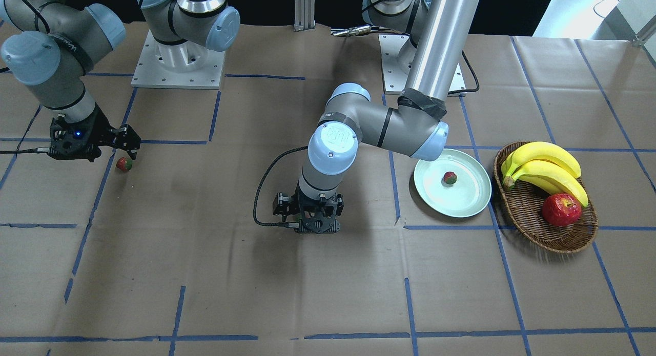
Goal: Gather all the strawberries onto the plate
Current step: 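Grasp the center strawberry with left gripper while right gripper grasps the last one, then lower the strawberry onto the plate with left gripper while right carries the last one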
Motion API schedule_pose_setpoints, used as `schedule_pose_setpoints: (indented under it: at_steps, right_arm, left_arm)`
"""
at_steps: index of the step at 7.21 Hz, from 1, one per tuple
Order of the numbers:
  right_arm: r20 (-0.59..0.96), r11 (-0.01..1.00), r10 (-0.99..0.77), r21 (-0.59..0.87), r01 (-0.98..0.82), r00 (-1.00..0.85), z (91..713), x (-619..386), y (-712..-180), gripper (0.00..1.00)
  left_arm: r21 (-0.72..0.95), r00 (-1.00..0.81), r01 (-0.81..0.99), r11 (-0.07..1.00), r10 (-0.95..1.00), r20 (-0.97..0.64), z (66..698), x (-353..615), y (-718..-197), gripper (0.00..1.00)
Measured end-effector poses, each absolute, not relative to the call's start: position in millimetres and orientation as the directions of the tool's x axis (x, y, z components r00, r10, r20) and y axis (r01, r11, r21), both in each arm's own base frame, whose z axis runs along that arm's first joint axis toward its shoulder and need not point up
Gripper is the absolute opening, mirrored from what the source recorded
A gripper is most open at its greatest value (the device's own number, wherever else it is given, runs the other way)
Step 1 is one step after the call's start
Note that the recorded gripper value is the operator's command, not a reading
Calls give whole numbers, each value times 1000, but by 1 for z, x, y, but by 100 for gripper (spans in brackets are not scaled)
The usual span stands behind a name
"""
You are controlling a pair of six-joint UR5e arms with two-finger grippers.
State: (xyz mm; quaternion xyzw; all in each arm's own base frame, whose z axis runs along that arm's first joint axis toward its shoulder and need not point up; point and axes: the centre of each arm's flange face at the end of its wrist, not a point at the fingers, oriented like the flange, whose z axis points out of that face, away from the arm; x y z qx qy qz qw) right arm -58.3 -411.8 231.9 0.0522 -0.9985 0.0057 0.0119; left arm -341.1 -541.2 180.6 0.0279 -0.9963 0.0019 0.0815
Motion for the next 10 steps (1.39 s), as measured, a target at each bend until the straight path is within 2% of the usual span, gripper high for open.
schedule_pose_setpoints:
  at_steps: [1, 2, 3, 4, 5, 6, 7, 9, 10]
  right_arm:
    - [12, 994, -106, 5, -106, -994, 219, -61, -407, 100]
    - [-1, 994, -107, 27, -107, -994, 207, -62, -405, 100]
    - [-14, 993, -107, 50, -108, -994, 196, -62, -404, 100]
    - [-21, 992, -106, 68, -107, -994, 189, -63, -404, 91]
    - [-24, 991, -101, 83, -102, -995, 183, -63, -404, 68]
    - [-26, 991, -97, 94, -99, -995, 179, -64, -404, 56]
    - [-27, 990, -94, 99, -96, -995, 178, -64, -404, 49]
    - [-25, 991, -93, 95, -95, -995, 178, -65, -406, 20]
    - [-21, 992, -93, 89, -95, -995, 179, -66, -407, 12]
  left_arm:
    - [-2, -986, -55, 998, -54, 160, 175, -342, -543, 59]
    - [-7, -986, -55, 998, -54, 160, 170, -342, -544, 13]
    - [-9, -986, -60, 998, -58, 159, 167, -342, -544, 0]
    - [-10, -985, -72, 997, -70, 161, 168, -342, -544, 0]
    - [-13, -983, -85, 996, -82, 162, 170, -342, -544, 0]
    - [-19, -983, -91, 996, -86, 164, 175, -340, -545, 0]
    - [-36, -986, -80, 996, -74, 152, 183, -329, -547, 0]
    - [-67, -999, 49, 997, 50, 18, 208, -255, -540, 0]
    - [-57, -994, 111, 992, 110, -23, 218, -207, -522, 0]
